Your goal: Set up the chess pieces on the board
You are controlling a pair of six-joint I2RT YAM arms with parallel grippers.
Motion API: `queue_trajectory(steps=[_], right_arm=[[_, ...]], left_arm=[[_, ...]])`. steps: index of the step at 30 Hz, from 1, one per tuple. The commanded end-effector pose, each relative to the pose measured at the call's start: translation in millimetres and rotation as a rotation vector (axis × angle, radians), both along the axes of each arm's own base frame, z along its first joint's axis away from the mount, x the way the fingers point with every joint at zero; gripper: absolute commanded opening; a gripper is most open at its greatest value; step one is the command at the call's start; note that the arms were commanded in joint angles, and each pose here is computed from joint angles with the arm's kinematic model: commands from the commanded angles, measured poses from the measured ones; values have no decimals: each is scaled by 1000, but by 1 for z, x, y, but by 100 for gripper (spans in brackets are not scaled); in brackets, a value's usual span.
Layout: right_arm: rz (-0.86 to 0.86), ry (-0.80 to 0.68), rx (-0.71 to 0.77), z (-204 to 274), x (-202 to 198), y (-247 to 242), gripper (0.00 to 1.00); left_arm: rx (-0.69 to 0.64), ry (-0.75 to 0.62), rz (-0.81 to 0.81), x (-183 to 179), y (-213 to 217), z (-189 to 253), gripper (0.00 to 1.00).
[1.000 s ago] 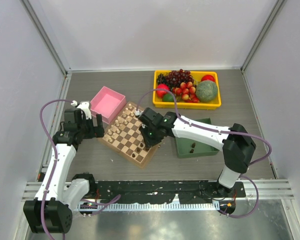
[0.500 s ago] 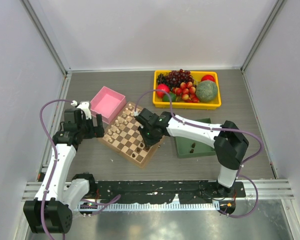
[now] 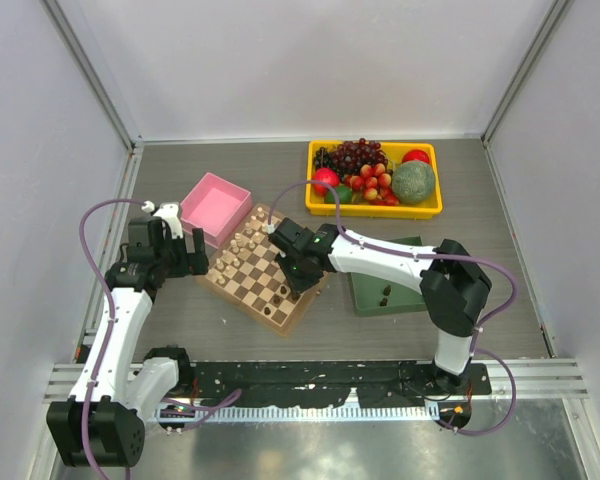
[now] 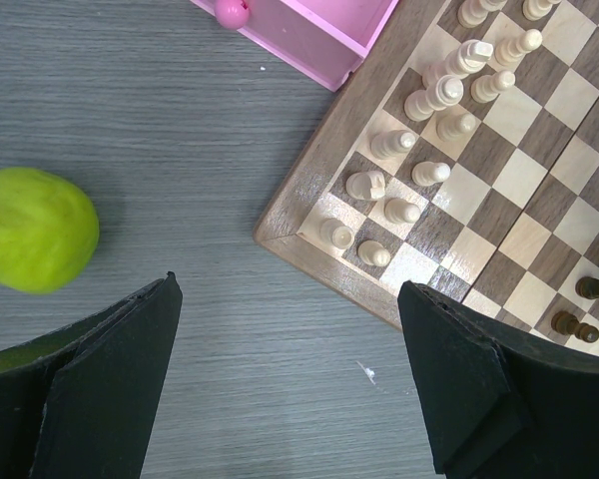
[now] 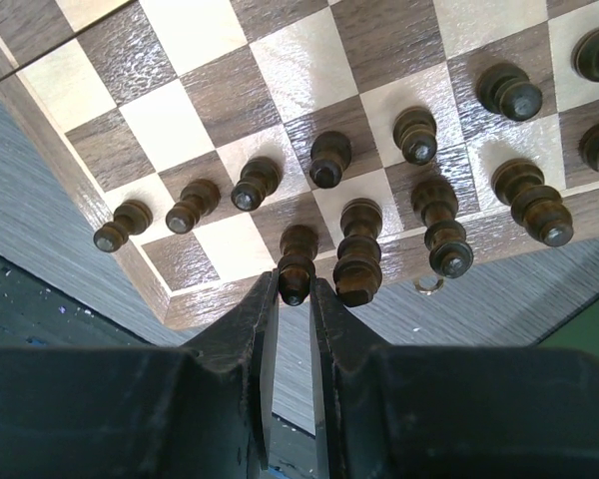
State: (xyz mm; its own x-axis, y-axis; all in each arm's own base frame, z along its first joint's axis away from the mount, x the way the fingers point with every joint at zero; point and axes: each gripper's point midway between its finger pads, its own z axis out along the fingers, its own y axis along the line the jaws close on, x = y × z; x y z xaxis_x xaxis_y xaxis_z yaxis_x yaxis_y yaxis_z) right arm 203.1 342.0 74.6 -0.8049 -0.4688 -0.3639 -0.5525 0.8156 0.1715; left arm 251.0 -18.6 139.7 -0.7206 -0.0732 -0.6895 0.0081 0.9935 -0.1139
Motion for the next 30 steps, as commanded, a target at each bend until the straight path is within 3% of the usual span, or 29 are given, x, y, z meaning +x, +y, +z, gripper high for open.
queue_trajectory(steps=[1, 30], right_arm=[[-6, -63, 18, 12, 14, 10, 9], [34, -45, 81, 31, 4, 14, 13]], left_arm=[[13, -58, -11, 7, 0, 18, 99], [10, -55, -14, 8, 0, 18, 99]])
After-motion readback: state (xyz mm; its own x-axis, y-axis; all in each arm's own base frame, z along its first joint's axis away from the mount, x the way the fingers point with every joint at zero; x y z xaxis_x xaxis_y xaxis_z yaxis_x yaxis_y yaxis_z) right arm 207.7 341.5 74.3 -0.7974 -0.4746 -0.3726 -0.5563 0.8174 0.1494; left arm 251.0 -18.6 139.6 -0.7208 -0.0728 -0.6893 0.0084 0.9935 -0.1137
